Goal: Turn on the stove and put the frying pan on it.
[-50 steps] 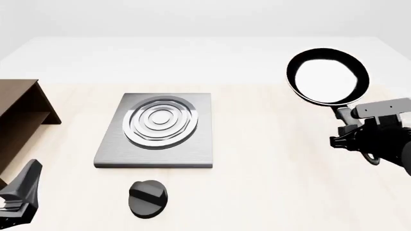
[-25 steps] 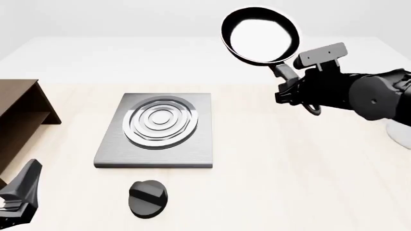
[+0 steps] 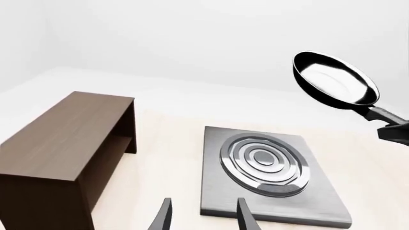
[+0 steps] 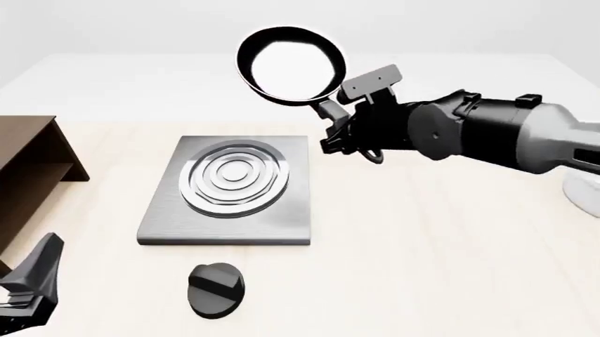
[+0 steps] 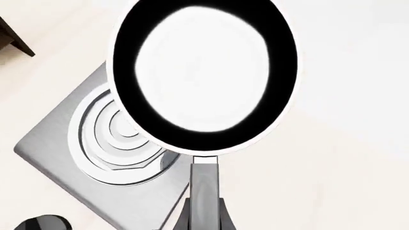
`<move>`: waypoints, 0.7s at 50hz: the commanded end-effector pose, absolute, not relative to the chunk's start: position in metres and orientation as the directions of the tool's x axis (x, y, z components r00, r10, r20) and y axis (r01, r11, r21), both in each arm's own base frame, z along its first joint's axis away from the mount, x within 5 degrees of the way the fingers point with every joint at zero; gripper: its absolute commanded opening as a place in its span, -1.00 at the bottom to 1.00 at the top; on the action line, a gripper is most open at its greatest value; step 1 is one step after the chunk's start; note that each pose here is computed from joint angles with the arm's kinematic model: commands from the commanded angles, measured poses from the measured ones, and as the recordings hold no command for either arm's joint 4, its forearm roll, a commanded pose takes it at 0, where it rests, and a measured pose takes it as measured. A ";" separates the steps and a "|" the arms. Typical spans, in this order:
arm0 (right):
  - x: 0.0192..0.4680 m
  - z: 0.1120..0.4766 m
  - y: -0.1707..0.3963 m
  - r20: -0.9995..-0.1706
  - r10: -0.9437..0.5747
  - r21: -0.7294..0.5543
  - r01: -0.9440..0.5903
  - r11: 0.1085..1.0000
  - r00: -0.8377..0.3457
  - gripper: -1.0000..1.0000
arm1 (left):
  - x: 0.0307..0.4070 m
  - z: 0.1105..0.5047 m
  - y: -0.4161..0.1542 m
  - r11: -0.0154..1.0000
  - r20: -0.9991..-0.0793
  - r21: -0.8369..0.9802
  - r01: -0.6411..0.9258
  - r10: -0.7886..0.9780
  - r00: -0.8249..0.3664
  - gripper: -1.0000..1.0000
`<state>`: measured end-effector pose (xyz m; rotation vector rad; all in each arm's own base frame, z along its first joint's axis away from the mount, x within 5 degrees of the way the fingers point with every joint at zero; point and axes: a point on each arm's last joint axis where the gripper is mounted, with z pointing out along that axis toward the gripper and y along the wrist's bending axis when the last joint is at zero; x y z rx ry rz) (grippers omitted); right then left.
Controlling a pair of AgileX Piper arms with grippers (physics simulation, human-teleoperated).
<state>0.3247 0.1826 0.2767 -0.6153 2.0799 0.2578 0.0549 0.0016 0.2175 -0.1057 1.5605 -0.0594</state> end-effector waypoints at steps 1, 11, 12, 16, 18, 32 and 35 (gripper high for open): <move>0.327 0.267 0.215 -0.839 -0.331 -0.034 -0.567 0.823 -0.431 -1.00 | 0.058 0.216 0.002 0.993 -0.993 -0.114 -0.029 -0.114 0.007 1.00; 0.321 0.250 0.239 -0.823 -0.372 -0.035 -0.616 0.787 -0.429 -1.00 | 0.055 0.217 0.002 0.993 -0.993 -0.118 -0.028 -0.118 0.010 1.00; 0.321 0.249 0.240 -0.823 -0.375 -0.036 -0.619 0.785 -0.427 -1.00 | 0.055 0.217 0.002 0.992 -0.993 -0.119 -0.028 -0.119 0.010 1.00; 0.318 0.242 0.248 -0.817 -0.386 -0.034 -0.633 0.773 -0.428 -1.00 | 0.055 0.217 0.002 0.992 -0.993 -0.120 -0.028 -0.120 0.010 1.00; 0.316 0.238 0.251 -0.814 -0.392 -0.033 -0.640 0.768 -0.429 -1.00 | 0.055 0.217 0.002 0.992 -0.993 -0.122 -0.028 -0.121 0.010 1.00; 0.309 0.195 0.260 -0.774 -0.437 -0.030 -0.663 0.748 -0.458 -1.00 | 0.055 0.218 0.002 0.992 -0.992 -0.126 -0.027 -0.125 0.009 1.00; 0.307 0.187 0.261 -0.766 -0.443 -0.028 -0.665 0.746 -0.465 -1.00 | 0.054 0.218 0.002 0.992 -0.992 -0.125 -0.027 -0.125 0.009 1.00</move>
